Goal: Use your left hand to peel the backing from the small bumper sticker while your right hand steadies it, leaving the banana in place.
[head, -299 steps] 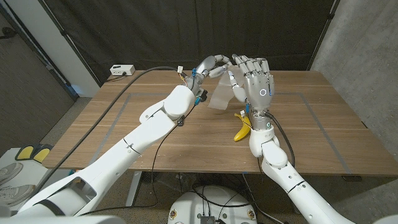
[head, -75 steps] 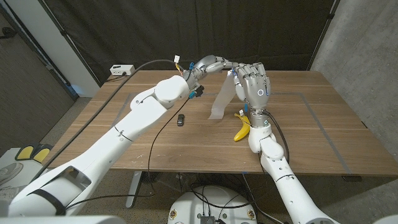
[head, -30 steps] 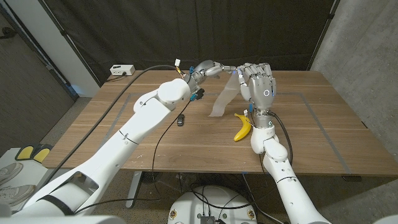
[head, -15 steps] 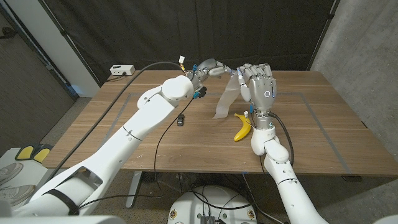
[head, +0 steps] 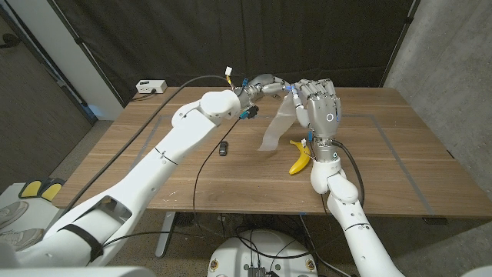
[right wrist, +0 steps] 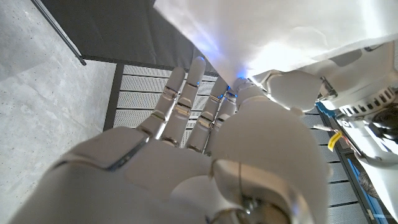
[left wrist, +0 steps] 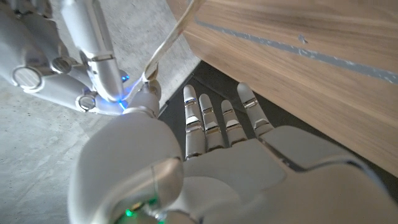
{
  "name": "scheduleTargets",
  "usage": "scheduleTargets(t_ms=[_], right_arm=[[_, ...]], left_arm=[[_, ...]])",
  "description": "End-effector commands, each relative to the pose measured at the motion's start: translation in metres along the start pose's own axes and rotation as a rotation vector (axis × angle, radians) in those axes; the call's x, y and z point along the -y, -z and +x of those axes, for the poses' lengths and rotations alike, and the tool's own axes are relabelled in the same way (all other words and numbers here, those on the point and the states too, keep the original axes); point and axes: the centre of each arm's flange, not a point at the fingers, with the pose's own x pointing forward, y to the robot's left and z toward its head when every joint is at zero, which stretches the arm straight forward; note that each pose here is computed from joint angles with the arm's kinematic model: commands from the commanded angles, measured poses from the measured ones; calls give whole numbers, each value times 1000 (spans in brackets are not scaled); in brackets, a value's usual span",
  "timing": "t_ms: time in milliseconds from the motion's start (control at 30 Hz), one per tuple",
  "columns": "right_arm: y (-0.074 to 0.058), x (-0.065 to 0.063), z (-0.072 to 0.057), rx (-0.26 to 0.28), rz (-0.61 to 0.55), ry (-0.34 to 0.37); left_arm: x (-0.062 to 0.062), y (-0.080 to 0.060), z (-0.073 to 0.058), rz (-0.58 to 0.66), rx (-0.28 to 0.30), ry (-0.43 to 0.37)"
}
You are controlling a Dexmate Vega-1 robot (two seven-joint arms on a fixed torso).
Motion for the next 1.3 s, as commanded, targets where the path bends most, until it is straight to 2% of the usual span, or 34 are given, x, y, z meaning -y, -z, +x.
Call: scheduleTargets(t_ms=[33,333,367,467,567,700,833,900,1067,1300], right_arm=[[0,2,-1,-8,-1,1],[2,-3,0,-18,7,-1],[2,-4,0,-21,6,-2],[3,-5,1,-23,7,-2],[2,-7,2,-14,3,-4],[0,-8,3,-11,2,-5],[-1,-9,3,-9,5,-5],[-1,-10,4,-12,2,-4],[-1,-12,6,-17,-3,-2],[-1,-14,10,-22,-8,3]], left_arm=[[-1,7,17,-205,105,264],[1,6,15,-266,173,234],[1,10,15,-336,212,255],[1,15,15,-415,270,246],[-1,15,11,-392,301,188],[-5,10,1,-295,248,116],[-7,6,-9,-123,136,39],[-6,5,-13,-69,101,-9],[-7,5,-25,26,19,-110],[-6,9,-36,107,-65,-164]])
